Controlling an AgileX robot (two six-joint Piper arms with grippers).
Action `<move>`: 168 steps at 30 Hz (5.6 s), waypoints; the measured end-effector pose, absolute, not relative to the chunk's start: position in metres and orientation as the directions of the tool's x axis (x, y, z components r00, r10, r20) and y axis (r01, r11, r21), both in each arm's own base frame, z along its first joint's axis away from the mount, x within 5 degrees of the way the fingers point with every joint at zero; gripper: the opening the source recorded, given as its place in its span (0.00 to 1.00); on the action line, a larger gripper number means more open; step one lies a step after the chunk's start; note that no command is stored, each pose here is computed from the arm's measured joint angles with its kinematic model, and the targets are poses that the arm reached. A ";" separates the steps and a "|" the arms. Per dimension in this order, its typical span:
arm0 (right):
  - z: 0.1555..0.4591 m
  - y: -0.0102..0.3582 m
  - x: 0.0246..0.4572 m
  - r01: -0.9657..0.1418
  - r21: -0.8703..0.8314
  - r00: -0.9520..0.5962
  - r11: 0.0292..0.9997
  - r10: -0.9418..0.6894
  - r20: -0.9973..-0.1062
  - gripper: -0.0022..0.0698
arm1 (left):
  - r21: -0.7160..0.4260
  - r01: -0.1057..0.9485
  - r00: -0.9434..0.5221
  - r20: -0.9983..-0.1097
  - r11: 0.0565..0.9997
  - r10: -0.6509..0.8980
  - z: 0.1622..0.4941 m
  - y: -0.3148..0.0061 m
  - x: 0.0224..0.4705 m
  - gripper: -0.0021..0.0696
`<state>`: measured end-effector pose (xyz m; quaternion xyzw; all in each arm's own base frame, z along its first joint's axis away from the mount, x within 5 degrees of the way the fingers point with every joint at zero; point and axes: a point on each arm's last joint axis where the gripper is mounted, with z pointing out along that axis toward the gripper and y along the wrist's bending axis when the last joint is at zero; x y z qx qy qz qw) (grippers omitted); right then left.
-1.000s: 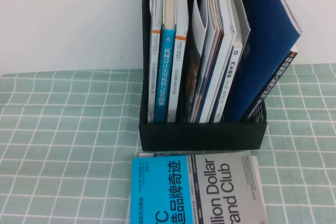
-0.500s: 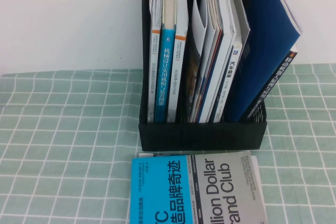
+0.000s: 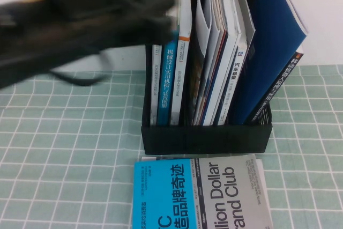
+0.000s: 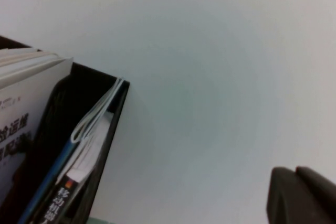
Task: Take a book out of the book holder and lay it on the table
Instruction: Hold the bookshelf, then pick up the right side book from the book shelf, then place the picked book on the book
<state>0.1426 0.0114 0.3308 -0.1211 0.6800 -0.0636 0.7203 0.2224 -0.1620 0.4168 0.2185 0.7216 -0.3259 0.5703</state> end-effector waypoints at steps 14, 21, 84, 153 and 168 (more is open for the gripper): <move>0.308 0.016 0.153 -0.121 -0.210 -0.010 0.970 -0.213 -0.977 0.03 | -0.352 0.772 -0.422 -0.907 0.529 0.013 0.376 -0.325 0.277 0.03; 0.274 0.016 0.148 -0.139 -0.112 -0.082 0.984 -0.124 -0.989 0.03 | -0.301 0.786 -0.424 -0.898 0.541 0.117 0.374 -0.365 0.298 0.03; 0.184 0.107 0.321 -0.448 0.137 -0.027 0.884 0.139 -0.990 0.22 | -0.165 0.395 -0.728 -0.657 0.904 0.198 0.362 -0.352 0.331 0.03; 0.281 0.235 0.209 -0.707 -0.705 0.600 -0.062 -0.582 -0.549 0.21 | -0.149 0.590 -0.566 -0.778 0.794 0.274 0.462 -0.096 0.092 0.03; 0.207 0.264 0.214 -0.917 -0.380 0.368 -0.118 -0.613 -0.699 0.21 | -0.236 0.535 -0.621 -0.760 0.811 0.189 0.434 -0.086 0.082 0.03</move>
